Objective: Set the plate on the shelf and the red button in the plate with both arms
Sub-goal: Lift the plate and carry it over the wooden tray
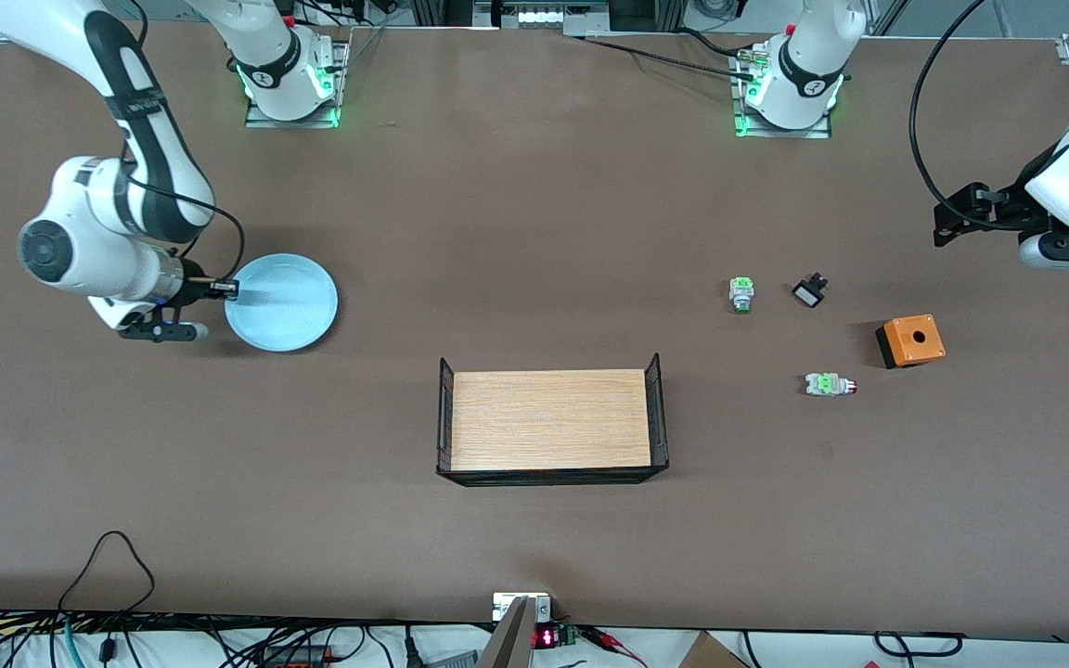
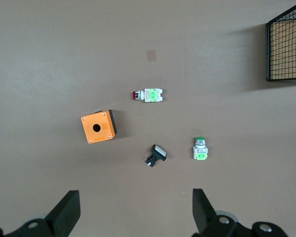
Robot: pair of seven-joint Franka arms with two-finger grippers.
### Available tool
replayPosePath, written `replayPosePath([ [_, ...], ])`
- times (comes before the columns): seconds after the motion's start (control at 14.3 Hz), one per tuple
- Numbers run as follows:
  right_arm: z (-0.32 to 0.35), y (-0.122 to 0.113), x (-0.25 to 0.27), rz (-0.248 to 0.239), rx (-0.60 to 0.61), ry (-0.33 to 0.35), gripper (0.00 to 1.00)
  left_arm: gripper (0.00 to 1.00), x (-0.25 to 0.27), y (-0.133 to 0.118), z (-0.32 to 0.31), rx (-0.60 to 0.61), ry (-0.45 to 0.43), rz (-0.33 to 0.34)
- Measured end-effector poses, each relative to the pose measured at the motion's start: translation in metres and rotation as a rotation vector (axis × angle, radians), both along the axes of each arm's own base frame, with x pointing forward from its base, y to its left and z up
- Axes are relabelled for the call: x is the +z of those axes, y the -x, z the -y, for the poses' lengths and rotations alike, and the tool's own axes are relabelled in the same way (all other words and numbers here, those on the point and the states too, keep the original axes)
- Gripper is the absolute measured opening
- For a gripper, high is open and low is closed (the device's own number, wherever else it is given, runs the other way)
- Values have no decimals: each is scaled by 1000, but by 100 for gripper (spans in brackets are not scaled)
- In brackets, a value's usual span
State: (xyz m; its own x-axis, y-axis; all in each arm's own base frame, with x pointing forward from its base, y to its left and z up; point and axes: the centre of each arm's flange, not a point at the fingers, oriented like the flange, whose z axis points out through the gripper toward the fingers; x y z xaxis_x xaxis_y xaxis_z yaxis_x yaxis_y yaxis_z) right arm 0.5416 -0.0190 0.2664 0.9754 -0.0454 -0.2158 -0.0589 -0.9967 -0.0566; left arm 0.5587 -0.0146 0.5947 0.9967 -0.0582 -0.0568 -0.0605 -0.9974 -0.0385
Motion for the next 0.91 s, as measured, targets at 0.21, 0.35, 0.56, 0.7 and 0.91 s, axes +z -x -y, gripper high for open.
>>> replayPosePath([
  [0.21, -10, -17, 54, 10, -40, -45, 3, 100, 0, 0, 0, 0, 0, -1],
  [0.35, -32, -24, 91, 5, -100, -86, 3, 100, 0, 0, 0, 0, 0, -1],
  [0.56, -81, -27, 136, 2, -198, -85, 3, 100, 0, 0, 0, 0, 0, -1],
  [0.7, -122, -21, 158, -6, -283, -86, 3, 100, 0, 0, 0, 0, 0, -1],
  [0.91, -185, -10, 190, -23, -435, -102, 3, 100, 0, 0, 0, 0, 0, -2],
])
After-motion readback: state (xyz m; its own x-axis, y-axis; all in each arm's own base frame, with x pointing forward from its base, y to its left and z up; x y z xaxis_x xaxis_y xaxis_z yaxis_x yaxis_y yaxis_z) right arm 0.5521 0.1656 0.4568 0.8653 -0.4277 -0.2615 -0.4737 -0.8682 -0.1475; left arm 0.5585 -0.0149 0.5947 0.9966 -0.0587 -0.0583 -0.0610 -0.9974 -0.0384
